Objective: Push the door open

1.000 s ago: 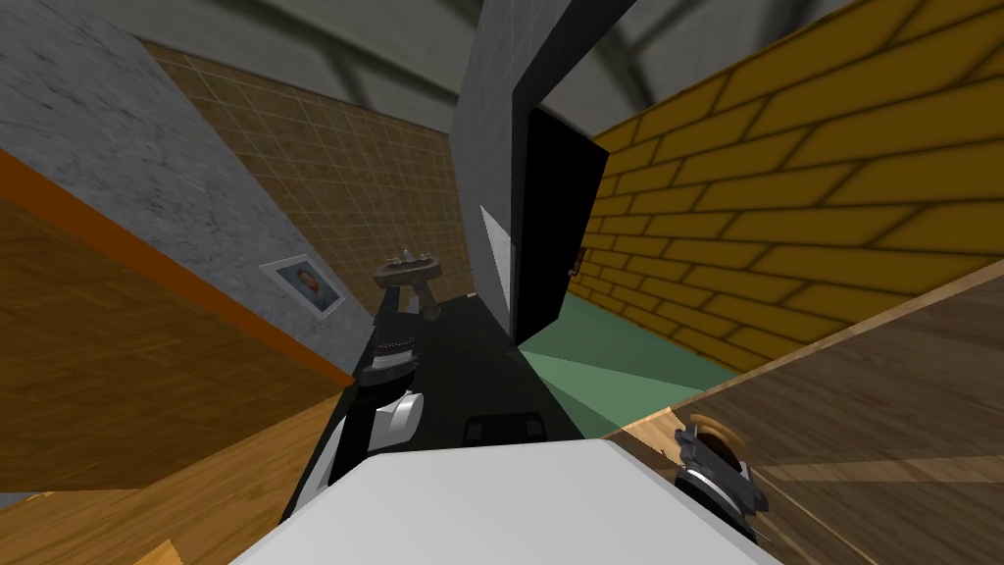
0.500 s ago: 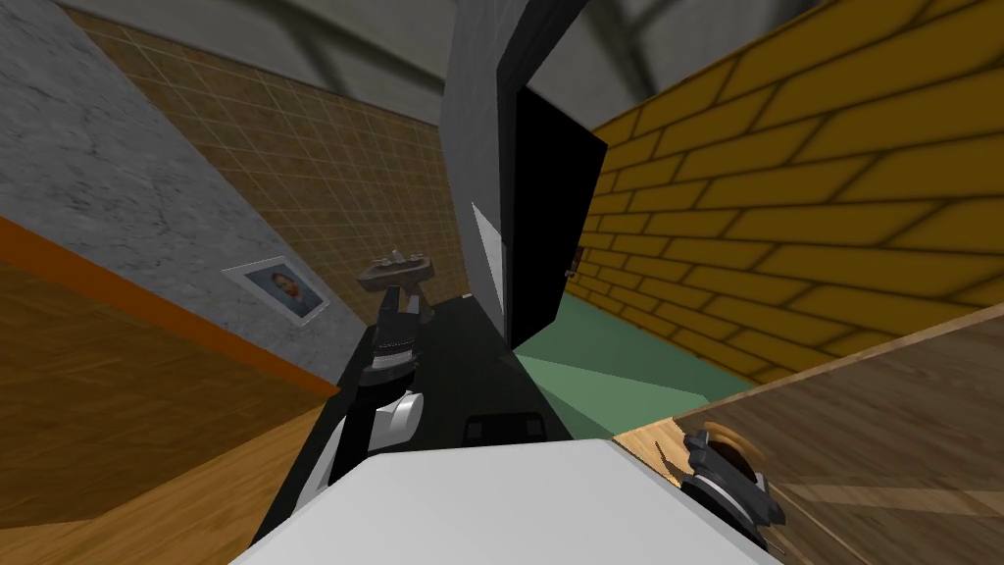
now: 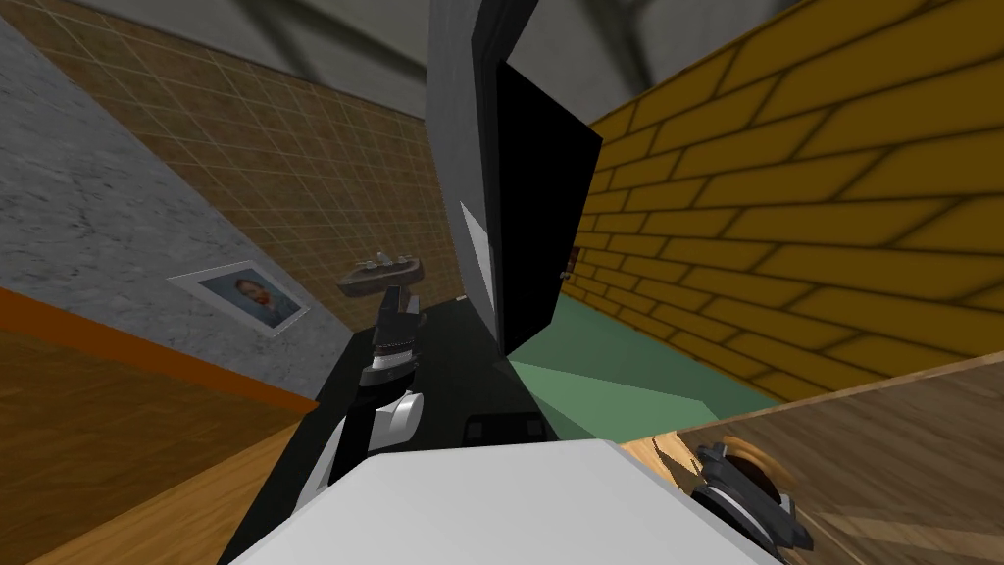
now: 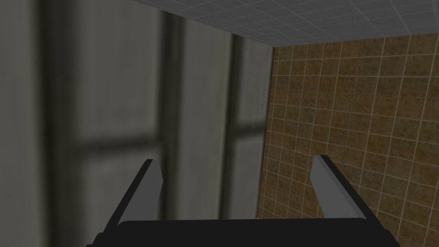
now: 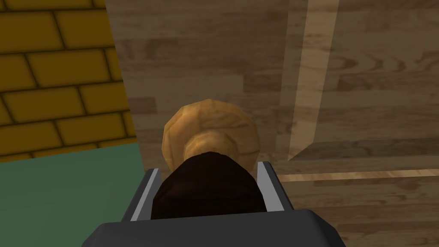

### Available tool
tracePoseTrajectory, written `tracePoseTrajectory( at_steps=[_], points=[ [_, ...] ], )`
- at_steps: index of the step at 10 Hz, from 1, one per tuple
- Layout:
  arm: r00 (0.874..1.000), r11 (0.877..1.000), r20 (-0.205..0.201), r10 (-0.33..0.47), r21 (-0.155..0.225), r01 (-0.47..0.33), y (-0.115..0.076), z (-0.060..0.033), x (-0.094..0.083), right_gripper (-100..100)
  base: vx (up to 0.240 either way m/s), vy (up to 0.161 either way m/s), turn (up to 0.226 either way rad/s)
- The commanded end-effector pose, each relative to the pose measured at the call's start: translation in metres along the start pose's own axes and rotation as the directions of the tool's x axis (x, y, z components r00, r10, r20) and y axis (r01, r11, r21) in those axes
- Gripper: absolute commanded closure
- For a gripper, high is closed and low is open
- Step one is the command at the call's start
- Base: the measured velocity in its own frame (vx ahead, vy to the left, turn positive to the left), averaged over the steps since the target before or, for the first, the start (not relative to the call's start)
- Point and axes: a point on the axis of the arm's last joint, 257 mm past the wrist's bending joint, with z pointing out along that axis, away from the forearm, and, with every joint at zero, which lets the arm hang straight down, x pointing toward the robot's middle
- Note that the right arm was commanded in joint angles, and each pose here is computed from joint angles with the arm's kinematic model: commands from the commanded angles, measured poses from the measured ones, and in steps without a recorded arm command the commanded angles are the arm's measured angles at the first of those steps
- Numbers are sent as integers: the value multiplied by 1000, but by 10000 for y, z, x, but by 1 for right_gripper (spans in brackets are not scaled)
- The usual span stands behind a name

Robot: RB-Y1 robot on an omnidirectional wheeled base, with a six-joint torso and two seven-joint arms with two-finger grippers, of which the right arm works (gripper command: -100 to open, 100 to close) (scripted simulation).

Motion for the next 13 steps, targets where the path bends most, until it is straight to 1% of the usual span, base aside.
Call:
tracePoseTrajectory(
  at_steps=[1,2,4,5,6,7,8,9,13],
  points=[
    [1000,999,-8,-5,-42,4,190,19,26,100,170,-143,-72],
    [1000,999,-8,-4,-52,4,231,18,25,100,166,-144,-48],
    [1000,995,-7,-3,-95,3,395,8,22,100,177,-168,-65],
    [1000,994,-6,-3,-106,2,436,4,21,100,180,-133,-54],
    [1000,992,-6,-2,-126,2,512,-3,20,100,163,-137,-61],
    [1000,992,-6,-2,-126,2,512,-3,20,100,88,-105,-22],
    [1000,988,-5,-1,-154,0,619,-17,17,100,127,-112,-56],
    [1000,987,-5,-1,-163,0,653,-22,16,100,170,-151,-65],
    [1000,976,-3,2,-219,-2,866,-59,10,100,161,-146,-58]
  ],
)
